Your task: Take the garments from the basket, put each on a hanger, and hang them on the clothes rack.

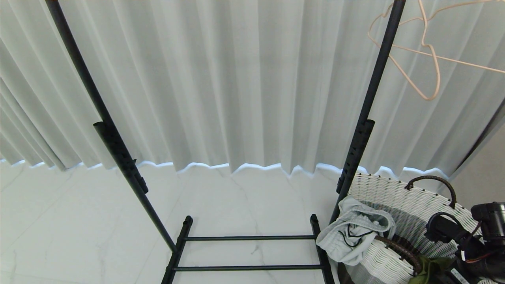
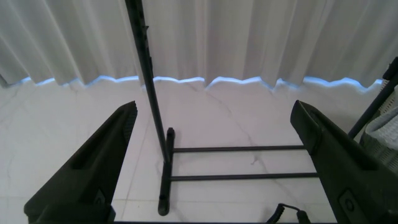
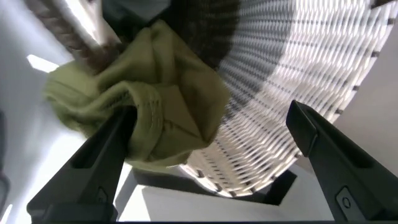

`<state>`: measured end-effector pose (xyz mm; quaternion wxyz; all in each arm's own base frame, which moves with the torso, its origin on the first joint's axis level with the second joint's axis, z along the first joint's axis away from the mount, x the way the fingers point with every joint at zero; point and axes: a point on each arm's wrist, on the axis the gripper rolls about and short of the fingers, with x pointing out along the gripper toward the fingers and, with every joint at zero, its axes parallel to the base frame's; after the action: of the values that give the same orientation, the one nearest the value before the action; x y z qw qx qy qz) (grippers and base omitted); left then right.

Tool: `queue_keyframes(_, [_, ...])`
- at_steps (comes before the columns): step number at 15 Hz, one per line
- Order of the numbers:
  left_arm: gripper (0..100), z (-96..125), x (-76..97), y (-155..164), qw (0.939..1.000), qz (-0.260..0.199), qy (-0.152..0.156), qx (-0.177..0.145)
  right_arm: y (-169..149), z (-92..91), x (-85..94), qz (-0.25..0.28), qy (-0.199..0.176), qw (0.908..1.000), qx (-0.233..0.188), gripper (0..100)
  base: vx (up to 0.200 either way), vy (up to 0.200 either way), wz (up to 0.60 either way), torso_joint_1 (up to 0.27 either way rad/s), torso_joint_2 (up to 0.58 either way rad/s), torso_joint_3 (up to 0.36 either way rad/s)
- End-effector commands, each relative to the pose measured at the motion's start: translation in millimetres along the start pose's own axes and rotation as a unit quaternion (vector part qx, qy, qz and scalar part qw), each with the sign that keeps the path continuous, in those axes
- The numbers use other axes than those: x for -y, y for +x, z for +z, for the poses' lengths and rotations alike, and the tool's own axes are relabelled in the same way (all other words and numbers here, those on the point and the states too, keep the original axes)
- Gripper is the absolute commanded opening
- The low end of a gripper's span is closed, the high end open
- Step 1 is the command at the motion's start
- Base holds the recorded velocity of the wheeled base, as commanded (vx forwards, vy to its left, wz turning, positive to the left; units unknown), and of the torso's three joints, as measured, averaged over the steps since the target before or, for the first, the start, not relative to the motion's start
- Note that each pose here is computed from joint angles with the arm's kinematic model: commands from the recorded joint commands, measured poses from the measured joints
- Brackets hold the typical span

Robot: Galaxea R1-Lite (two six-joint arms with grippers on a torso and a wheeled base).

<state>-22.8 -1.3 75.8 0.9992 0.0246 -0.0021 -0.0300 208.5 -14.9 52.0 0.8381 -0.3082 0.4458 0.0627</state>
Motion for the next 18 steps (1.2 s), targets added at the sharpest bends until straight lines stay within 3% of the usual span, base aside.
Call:
queue_keyframes(1, [100,0,0.0,0,1.0000,0.000,0.000,0.000,3,1.0,0.1,-0.005,-0.001,1.0000,0.001,100,0.000,0.000,0.00,0.000,0.00,0.000])
queue_keyframes(2, [100,0,0.0,0,1.0000,0.000,0.000,0.000,3,1.7,0.7,-0.008,0.000,1.0000,0.004,0,0.000,0.000,0.00,0.000,0.00,0.000])
queue_keyframes(11, [100,0,0.0,0,1.0000,0.000,0.000,0.000,-21,-8.0,-4.3,-0.024,0.005,0.9992,0.031,0,0.000,0.000,0.00,0.000,0.00,0.000])
queue_keyframes(15, [100,0,0.0,0,1.0000,-0.001,0.000,0.000,-68,-7.2,0.9,-0.048,0.005,0.9963,0.071,0,0.000,0.000,0.00,0.000,0.00,0.000])
queue_keyframes(18, [100,0,0.0,0,1.0000,0.000,0.000,-0.001,-132,-7.5,9.2,-0.046,0.025,0.9947,0.088,0,0.000,0.000,0.00,0.000,0.00,0.000])
